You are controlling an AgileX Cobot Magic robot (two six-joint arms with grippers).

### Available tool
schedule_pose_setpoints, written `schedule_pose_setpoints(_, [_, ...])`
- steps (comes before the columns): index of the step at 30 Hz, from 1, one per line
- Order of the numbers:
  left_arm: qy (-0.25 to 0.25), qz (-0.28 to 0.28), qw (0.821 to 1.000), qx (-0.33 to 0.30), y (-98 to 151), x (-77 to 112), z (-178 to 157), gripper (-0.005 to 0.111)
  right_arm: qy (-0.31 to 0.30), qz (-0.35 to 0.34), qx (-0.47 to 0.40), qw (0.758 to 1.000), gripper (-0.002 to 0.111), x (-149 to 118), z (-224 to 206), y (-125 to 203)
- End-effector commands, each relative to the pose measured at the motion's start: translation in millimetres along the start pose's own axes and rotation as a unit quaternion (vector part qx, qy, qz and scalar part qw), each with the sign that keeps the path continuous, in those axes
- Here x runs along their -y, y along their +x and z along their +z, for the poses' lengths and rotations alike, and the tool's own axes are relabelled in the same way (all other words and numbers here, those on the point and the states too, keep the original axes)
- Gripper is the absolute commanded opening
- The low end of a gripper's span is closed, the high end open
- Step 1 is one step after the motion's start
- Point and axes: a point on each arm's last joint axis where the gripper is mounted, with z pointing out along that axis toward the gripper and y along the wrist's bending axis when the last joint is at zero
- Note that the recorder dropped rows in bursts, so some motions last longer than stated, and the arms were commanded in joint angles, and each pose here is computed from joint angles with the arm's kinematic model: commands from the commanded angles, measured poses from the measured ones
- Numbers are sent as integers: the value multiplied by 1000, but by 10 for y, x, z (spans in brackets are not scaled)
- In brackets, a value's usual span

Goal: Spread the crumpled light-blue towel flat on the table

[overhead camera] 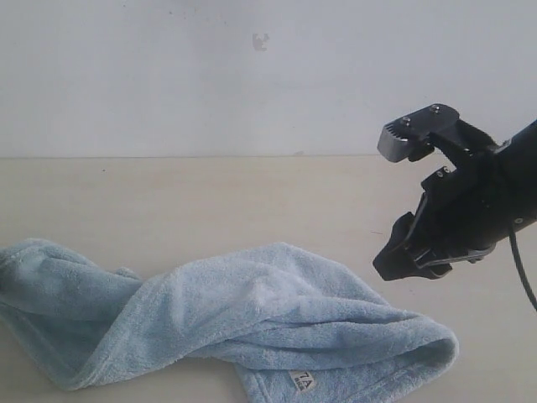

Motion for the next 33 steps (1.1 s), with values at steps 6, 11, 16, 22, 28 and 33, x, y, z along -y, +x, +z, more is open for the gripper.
schedule_pose_setpoints(6, [-10, -1, 1000, -11, 50, -63, 307, 71, 6, -10, 12, 1000, 48, 4, -38, -26])
schedule_pose_setpoints(11, [-14, -10, 1000, 2, 13, -75, 309, 71, 12, -12, 18, 1000, 48, 15, -39, -38])
schedule_pose_setpoints(16, [65, 3, 998, 19, -83, 126, 296, 71, 12, -13, 18, 1000, 48, 14, -39, -38])
schedule_pose_setpoints(22, [99, 31, 994, 41, -121, 217, 297, 71, 11, -13, 16, 1000, 48, 12, -38, -35])
schedule_pose_setpoints(28, [63, 24, 997, 48, -131, 149, 342, 71, 10, -13, 16, 1000, 48, 10, -38, -33])
schedule_pose_setpoints(33, [53, 17, 997, 49, -128, 123, 363, 71, 11, -13, 17, 1000, 48, 12, -38, -35])
